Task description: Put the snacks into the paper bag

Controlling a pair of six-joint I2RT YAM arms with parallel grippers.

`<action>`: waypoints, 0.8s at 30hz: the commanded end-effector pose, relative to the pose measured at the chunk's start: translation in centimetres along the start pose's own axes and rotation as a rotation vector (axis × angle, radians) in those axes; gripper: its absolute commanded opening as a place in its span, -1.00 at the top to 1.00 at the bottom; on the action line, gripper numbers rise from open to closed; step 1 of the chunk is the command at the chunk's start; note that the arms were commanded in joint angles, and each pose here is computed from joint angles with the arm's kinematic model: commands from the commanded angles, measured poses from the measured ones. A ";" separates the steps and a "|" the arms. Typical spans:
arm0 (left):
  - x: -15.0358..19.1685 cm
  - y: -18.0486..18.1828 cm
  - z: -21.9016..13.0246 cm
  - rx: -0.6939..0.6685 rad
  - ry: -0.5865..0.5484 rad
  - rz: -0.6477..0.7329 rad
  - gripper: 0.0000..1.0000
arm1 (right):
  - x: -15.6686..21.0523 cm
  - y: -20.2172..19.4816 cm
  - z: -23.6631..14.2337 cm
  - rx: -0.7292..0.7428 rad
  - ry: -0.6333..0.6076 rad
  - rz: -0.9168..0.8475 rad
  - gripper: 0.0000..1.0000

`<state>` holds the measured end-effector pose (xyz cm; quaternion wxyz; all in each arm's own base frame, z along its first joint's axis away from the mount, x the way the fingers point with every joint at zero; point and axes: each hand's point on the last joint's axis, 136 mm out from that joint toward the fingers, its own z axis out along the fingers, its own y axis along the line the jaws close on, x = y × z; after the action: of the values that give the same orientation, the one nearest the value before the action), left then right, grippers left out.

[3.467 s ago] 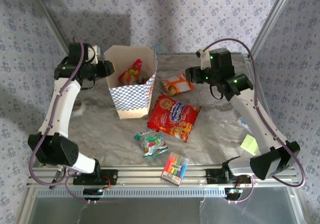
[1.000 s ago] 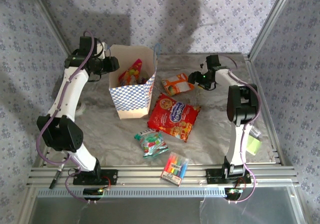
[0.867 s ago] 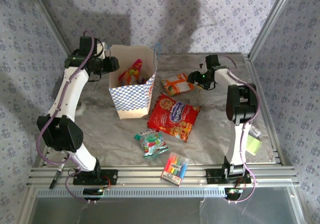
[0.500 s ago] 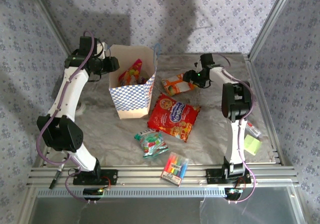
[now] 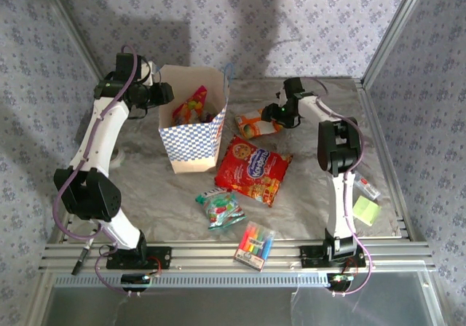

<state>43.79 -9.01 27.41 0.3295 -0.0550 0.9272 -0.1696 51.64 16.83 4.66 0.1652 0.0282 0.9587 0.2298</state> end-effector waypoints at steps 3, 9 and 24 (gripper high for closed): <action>-0.5 -1.0 -1.2 0.021 -0.015 0.021 -0.04 | 1.3 -1.3 0.8 0.104 0.055 -0.026 -0.07; -0.3 -1.0 -1.7 0.017 -0.022 0.022 -0.04 | 1.6 -1.9 0.7 0.157 0.063 -0.023 0.32; 0.2 -0.6 -2.1 0.004 -0.024 0.019 -0.04 | 1.5 -2.0 -1.9 0.211 0.040 -0.016 0.79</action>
<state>43.33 -8.88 28.35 0.3394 -0.0545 0.9236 -0.1694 51.22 16.40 4.87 0.1631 0.0199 0.9713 0.1718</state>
